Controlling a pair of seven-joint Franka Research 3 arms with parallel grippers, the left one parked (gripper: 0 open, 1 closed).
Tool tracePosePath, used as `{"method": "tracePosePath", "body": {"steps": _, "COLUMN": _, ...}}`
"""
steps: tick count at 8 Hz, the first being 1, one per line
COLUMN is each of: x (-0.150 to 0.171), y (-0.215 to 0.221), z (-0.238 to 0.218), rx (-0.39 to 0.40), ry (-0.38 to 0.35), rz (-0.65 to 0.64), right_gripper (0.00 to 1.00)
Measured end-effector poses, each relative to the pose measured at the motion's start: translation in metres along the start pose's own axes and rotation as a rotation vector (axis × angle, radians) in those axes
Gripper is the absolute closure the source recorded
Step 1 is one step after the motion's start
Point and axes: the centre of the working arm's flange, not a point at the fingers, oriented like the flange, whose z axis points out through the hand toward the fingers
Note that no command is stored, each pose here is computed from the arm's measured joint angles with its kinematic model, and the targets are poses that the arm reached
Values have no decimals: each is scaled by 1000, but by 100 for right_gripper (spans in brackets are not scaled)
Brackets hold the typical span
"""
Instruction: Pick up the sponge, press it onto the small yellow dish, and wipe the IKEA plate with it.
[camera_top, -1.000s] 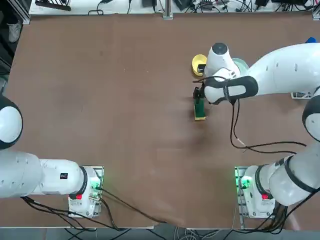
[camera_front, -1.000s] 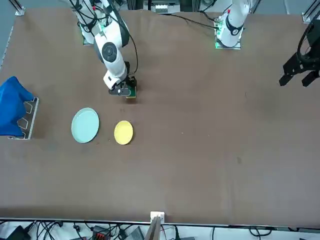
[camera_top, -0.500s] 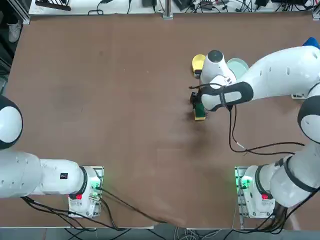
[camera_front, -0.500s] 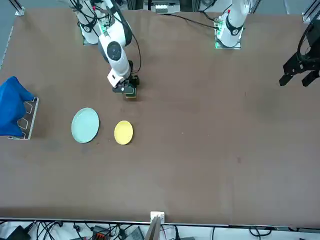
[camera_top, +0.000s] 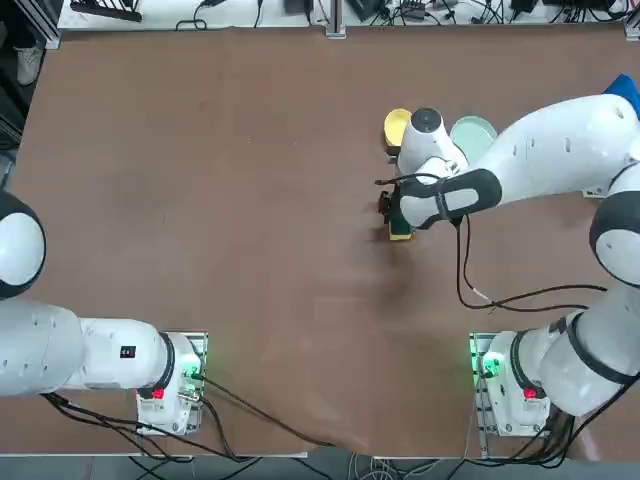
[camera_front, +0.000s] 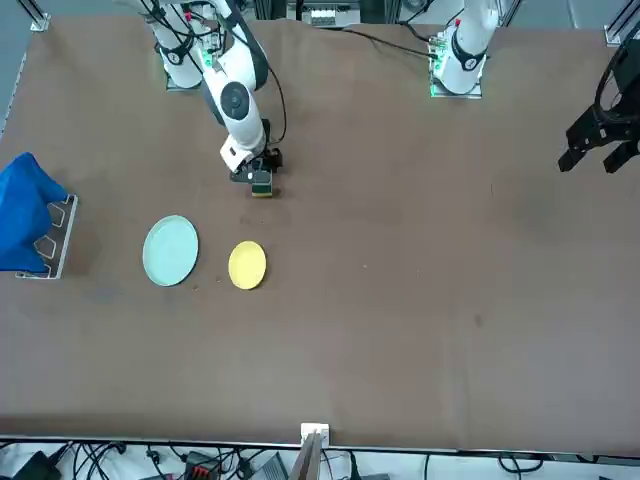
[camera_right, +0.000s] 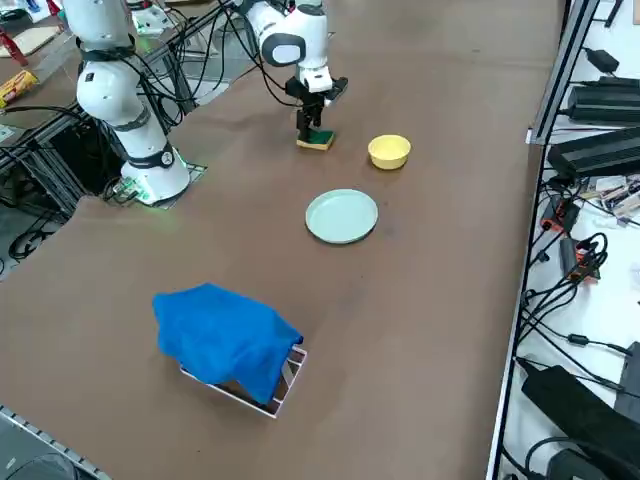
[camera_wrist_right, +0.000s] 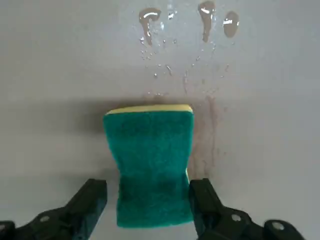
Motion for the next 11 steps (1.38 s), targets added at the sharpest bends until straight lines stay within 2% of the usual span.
{"method": "tracePosePath", "body": {"steps": 7, "x": -3, "y": 0, "z": 23, "rx": 3, "ry": -4, "rz": -4, "right_gripper": 1}}
{"method": "tracePosePath", "body": {"steps": 9, "x": -3, "y": 0, "z": 23, "rx": 3, "ry": -2, "rz": -3, "right_gripper": 10}}
{"method": "tracePosePath", "body": {"steps": 11, "x": -2, "y": 0, "z": 20, "rx": 6, "ry": 3, "rz": -2, "right_gripper": 48}}
